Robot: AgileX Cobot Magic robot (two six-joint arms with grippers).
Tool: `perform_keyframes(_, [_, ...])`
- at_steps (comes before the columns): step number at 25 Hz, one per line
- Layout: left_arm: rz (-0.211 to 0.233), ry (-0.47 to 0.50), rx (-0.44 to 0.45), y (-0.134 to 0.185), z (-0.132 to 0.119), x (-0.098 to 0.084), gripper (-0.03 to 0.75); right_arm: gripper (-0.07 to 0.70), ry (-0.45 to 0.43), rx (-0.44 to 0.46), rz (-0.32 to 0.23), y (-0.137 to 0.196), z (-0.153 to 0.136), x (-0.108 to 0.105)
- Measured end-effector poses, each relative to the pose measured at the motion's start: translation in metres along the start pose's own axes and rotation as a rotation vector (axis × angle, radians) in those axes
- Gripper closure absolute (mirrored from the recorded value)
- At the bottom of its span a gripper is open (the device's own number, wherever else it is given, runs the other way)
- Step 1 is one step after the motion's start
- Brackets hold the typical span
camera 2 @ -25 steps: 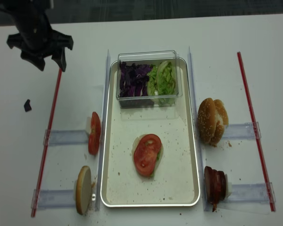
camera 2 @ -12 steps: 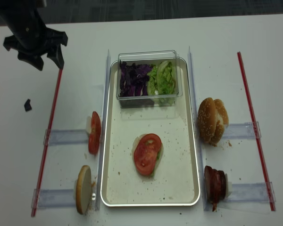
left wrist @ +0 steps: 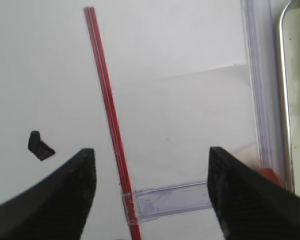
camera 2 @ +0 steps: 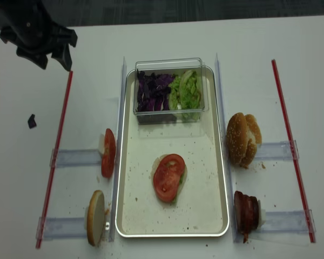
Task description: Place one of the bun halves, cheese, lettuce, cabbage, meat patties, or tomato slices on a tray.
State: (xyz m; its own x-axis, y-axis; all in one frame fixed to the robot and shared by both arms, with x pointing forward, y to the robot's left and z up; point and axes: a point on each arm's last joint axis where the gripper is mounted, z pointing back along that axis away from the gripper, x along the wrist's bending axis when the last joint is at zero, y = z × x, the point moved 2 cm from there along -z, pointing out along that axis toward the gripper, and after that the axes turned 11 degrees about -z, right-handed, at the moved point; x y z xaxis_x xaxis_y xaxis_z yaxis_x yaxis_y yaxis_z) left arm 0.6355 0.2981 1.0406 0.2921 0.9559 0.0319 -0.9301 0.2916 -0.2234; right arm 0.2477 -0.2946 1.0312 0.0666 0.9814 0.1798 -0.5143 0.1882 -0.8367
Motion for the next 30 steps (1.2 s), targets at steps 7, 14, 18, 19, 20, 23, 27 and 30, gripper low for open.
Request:
perform_keyframes(7, [-0.021,-0.065,-0.092,0.009,0.047,-0.003,0.275,-0.002,0.0,0.0,0.0,0.0,0.0,0.0])
perform_keyframes(14, [-0.025,-0.083,-0.127,0.031,0.073,-0.009,0.275,-0.002,0.0,0.0,0.0,0.0,0.0,0.0])
perform_keyframes(18, [-0.026,-0.083,-0.103,0.052,0.076,-0.015,0.275,-0.002,0.0,0.0,0.0,0.0,0.0,0.0])
perform_keyframes(19, [-0.026,-0.082,-0.099,0.057,0.076,-0.017,0.275,-0.002,0.0,0.0,0.0,0.0,0.0,0.0])
perform_keyframes(20, [-0.026,-0.081,-0.097,0.063,0.078,-0.019,0.275,-0.002,0.0,0.0,0.0,0.0,0.0,0.0])
perform_keyframes(23, [-0.021,-0.084,-0.1,0.082,0.085,-0.024,0.275,-0.002,0.0,0.0,0.0,0.0,0.0,0.0])
perform_keyframes(27, [-0.013,-0.09,-0.121,0.112,0.098,-0.034,0.275,-0.002,0.0,0.0,0.0,0.0,0.0,0.0])
perform_keyframes(30, [0.002,-0.098,-0.152,0.137,0.108,-0.042,0.275,-0.002,0.0,0.0,0.0,0.0,0.0,0.0])
